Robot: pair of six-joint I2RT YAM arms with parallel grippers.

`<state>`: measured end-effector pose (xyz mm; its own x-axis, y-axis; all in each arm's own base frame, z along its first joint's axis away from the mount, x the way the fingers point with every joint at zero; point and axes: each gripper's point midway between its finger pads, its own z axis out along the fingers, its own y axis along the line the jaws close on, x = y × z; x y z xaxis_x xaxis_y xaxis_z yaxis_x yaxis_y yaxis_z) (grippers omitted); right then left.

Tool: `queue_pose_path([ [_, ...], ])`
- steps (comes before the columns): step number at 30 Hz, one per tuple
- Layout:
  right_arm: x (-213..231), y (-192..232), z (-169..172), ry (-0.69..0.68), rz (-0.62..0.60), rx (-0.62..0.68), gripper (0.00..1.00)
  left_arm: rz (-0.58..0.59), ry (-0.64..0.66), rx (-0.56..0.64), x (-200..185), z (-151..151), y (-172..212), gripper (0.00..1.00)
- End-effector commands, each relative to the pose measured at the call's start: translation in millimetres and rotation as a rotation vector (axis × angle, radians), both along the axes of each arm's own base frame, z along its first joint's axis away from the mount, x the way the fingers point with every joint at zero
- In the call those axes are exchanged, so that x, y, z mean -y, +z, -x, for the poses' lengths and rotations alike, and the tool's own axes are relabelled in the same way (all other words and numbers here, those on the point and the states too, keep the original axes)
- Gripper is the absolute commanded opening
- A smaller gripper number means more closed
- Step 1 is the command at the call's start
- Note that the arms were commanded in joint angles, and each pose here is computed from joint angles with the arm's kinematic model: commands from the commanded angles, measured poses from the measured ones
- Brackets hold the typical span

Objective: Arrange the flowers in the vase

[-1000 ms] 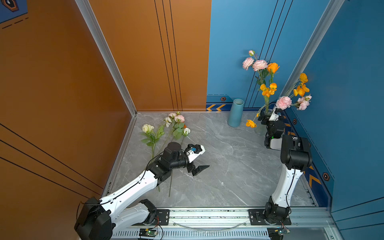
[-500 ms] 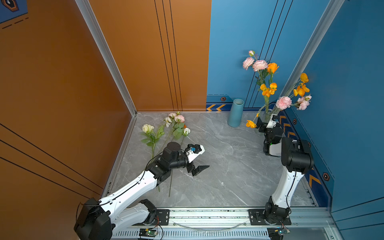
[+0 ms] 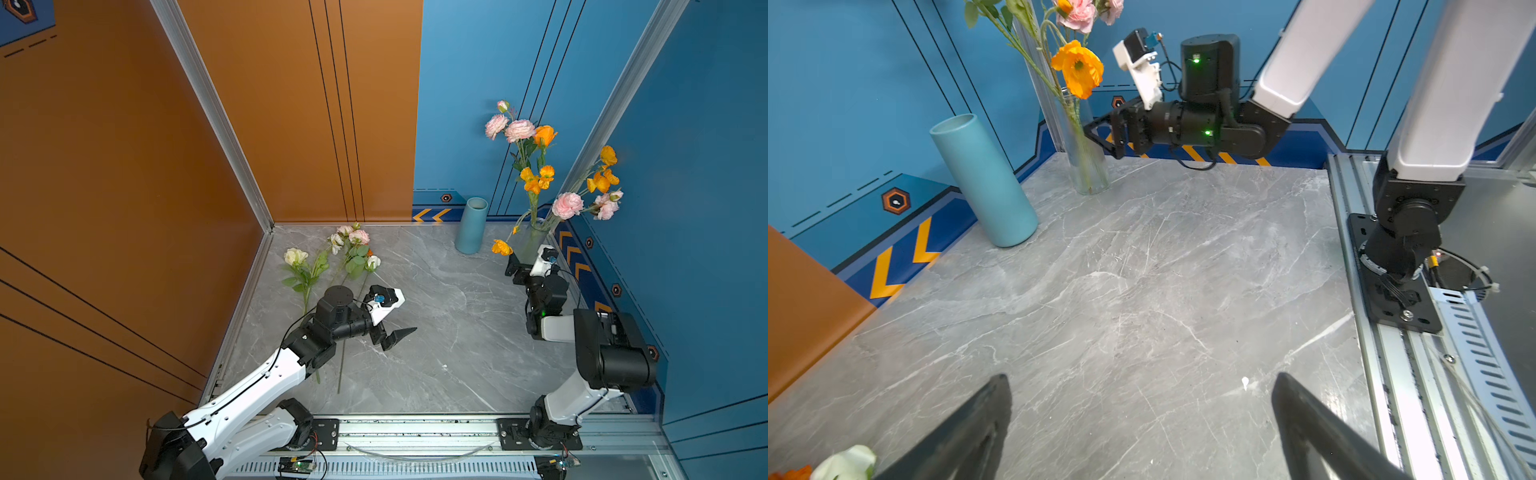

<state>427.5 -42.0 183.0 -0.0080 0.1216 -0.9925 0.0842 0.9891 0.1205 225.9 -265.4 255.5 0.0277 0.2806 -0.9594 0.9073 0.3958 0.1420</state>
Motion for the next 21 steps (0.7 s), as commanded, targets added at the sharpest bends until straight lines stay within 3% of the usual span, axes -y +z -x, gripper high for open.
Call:
queue_pose_path([
  [1, -7.5, -4.5, 40.0, -0.041, -0.057, -0.079, 1.00, -0.018, 0.094, 0.052, -9.0, -11.6, 5.0, 0.98],
  [7, -51.8, 16.7, 121.5, 0.036, 0.016, -0.187, 1.00, -0.044, 0.157, 0.080, -15.7, -17.6, 2.3, 0.98],
  [12, -61.1, 16.6, 174.3, 0.097, -0.107, -0.231, 1.00, -0.063, 0.154, 0.095, -14.7, -14.6, -2.5, 0.98],
  [18, -100.1, -16.1, 177.8, 0.278, -0.142, -0.327, 1.00, -0.092, 0.168, 0.053, -11.6, -23.7, -22.8, 0.98],
  [21, -120.0, -18.6, 170.9, 0.365, -0.088, -0.342, 1.00, 0.020, 0.227, -0.026, -10.6, -44.8, -19.2, 0.98],
])
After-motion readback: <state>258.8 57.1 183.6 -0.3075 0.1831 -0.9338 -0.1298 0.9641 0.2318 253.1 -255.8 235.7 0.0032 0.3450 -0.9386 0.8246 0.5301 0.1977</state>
